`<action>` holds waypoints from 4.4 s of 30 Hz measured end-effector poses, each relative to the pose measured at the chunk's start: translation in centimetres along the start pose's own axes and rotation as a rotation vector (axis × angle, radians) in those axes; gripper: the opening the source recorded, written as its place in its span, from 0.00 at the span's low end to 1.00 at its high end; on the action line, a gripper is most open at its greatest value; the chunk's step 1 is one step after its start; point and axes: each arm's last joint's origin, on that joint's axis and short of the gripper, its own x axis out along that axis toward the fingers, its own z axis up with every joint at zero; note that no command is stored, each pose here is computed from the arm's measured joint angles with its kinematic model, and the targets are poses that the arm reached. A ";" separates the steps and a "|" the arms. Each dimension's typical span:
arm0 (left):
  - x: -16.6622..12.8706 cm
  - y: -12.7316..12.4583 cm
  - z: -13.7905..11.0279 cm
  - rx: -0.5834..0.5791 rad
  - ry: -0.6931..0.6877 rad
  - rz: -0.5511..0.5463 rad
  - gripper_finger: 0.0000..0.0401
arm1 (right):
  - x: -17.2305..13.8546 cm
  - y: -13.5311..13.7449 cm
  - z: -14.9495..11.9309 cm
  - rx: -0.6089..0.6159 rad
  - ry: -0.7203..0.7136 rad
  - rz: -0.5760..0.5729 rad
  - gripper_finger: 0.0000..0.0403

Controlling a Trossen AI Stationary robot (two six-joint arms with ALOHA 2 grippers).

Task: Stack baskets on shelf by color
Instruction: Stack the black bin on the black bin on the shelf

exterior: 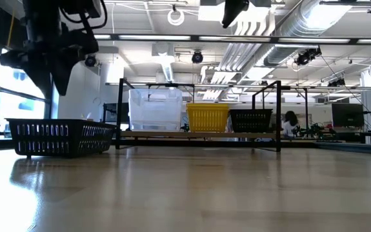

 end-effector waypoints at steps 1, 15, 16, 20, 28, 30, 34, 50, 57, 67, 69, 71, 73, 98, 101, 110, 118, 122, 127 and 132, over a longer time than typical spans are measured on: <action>0.3 0.0 -0.1 -0.014 -0.004 0.001 0.39 | 0.0 0.2 0.0 -0.008 -0.001 0.003 0.22; 4.0 0.4 -1.6 -0.156 -0.044 -0.028 0.39 | -0.3 2.0 0.1 -0.074 -0.009 0.027 0.22; 4.3 0.4 -1.7 -0.167 -0.045 -0.038 0.39 | -0.3 2.1 0.1 -0.076 -0.010 0.028 0.22; 5.5 0.8 -2.0 -0.214 -0.050 -0.021 0.39 | -0.3 2.4 0.1 -0.091 -0.011 0.033 0.22; 7.3 0.6 -2.0 -0.252 -0.070 -0.029 0.37 | -0.3 2.4 0.1 -0.097 -0.011 0.035 0.22; 7.5 0.3 -2.0 -0.260 -0.087 -0.036 0.33 | -0.3 2.5 0.1 -0.100 -0.012 0.051 0.22; 7.6 0.0 -1.8 -0.287 -0.097 -0.070 0.20 | -0.4 3.0 0.1 -0.138 -0.021 0.140 0.22; 3.6 -3.6 -0.9 -0.334 -0.151 -0.253 0.01 | -1.6 8.3 0.6 -0.328 -0.143 0.258 0.22; 0.0 -5.9 -0.6 -0.333 -0.252 -0.377 0.01 | -2.2 10.4 0.7 -0.386 -0.200 0.288 0.22; -5.0 -8.0 0.5 -0.291 -0.397 -0.493 0.00 | -3.1 12.6 1.2 -0.486 -0.326 0.313 0.22; -5.6 -8.6 0.8 -0.280 -0.412 -0.488 0.00 | -3.3 13.1 1.3 -0.503 -0.357 0.319 0.22; -6.2 -9.1 1.0 -0.264 -0.421 -0.463 0.00 | -3.5 13.5 1.4 -0.521 -0.389 0.322 0.22; -6.6 -9.9 1.2 -0.257 -0.424 -0.443 0.00 | -3.6 13.8 1.5 -0.531 -0.407 0.326 0.22; -6.1 -13.2 3.8 -0.214 -0.417 -0.323 0.00 | 4.8 18.1 1.1 -0.590 -0.206 0.231 0.22; -6.1 -13.2 3.8 -0.214 -0.415 -0.324 0.00 | 5.9 18.2 0.8 -0.594 -0.177 0.191 0.22; -6.3 -13.5 3.9 -0.226 -0.419 -0.365 0.00 | 8.7 18.6 -0.1 -0.604 -0.125 0.094 0.22; -6.3 -13.5 3.9 -0.216 -0.412 -0.366 0.00 | 9.0 18.3 -0.2 -0.575 -0.104 0.084 0.11; -6.2 -13.5 3.9 -0.215 -0.410 -0.362 0.01 | 9.0 18.2 -0.3 -0.570 -0.102 0.076 0.02; -6.2 -13.5 3.8 -0.196 -0.405 -0.363 0.07 | 9.0 18.2 -0.4 -0.550 -0.089 0.065 0.01; -6.2 -13.5 3.8 -0.151 -0.413 -0.355 0.15 | 9.0 18.2 -0.5 -0.520 -0.079 0.075 0.00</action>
